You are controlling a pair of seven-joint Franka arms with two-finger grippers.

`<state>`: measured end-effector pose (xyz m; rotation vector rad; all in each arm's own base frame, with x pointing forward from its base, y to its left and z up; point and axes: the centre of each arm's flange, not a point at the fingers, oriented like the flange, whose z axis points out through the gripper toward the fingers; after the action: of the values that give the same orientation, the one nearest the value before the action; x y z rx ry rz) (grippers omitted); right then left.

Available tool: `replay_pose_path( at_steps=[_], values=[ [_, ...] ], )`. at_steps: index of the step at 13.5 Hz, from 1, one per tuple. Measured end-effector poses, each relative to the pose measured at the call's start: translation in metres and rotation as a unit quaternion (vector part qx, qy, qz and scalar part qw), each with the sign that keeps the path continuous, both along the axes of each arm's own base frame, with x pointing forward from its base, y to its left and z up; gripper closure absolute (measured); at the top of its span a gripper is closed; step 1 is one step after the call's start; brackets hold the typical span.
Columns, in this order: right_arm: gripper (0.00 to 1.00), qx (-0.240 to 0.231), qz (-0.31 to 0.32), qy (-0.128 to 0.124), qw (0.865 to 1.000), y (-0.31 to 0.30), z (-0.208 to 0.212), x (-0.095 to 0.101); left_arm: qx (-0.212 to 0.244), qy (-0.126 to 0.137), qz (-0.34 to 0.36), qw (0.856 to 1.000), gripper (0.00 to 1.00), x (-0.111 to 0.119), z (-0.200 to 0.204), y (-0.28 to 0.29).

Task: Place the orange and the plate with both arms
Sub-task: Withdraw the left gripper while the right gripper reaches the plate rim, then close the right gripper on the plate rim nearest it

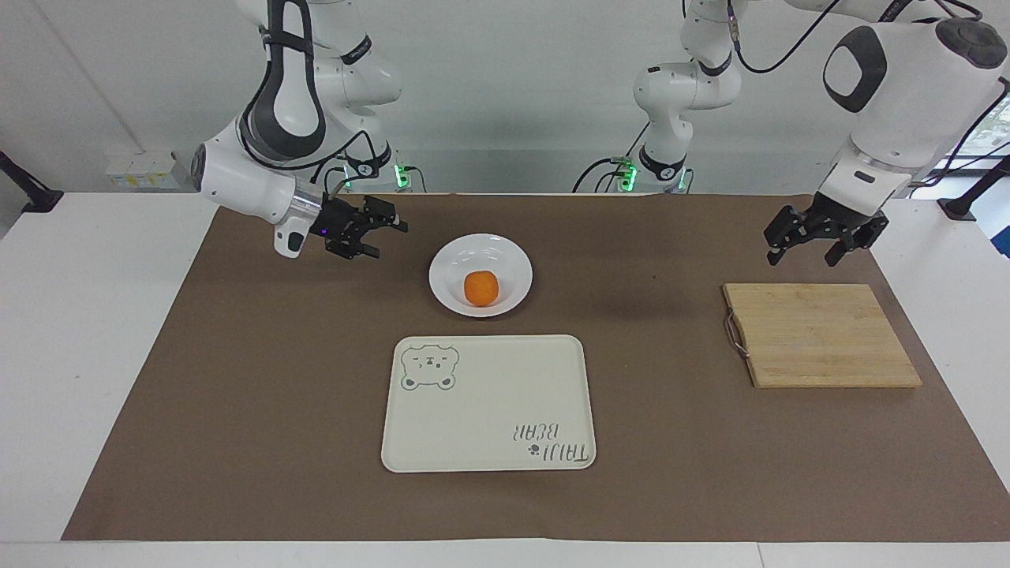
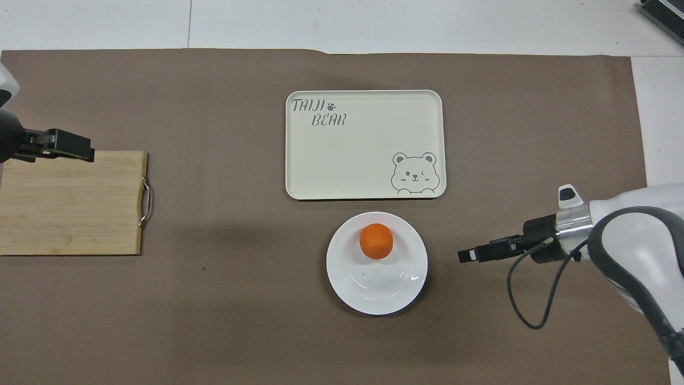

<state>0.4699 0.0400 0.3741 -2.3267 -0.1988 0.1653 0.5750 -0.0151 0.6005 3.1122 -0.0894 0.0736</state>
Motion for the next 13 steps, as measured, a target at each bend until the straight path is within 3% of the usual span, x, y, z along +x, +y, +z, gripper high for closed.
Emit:
replay_pose_path(
  at_steps=[3, 6, 13],
  values=[
    [0.0, 0.027, -0.006, 0.009, 1.0, 0.018, -0.031, -0.006, 0.002, 0.032, 0.003, 0.999, 0.0, -0.025, 0.018, 0.005],
    [0.0, 0.044, -0.001, 0.004, 0.999, 0.021, -0.075, -0.018, 0.002, 0.05, 0.001, 0.999, 0.0, -0.035, 0.021, 0.004],
    [0.0, 0.062, -0.027, 0.024, 0.997, 0.038, -0.112, -0.032, 0.004, 0.039, -0.004, 0.999, 0.0, -0.033, 0.022, 0.0]
  ],
)
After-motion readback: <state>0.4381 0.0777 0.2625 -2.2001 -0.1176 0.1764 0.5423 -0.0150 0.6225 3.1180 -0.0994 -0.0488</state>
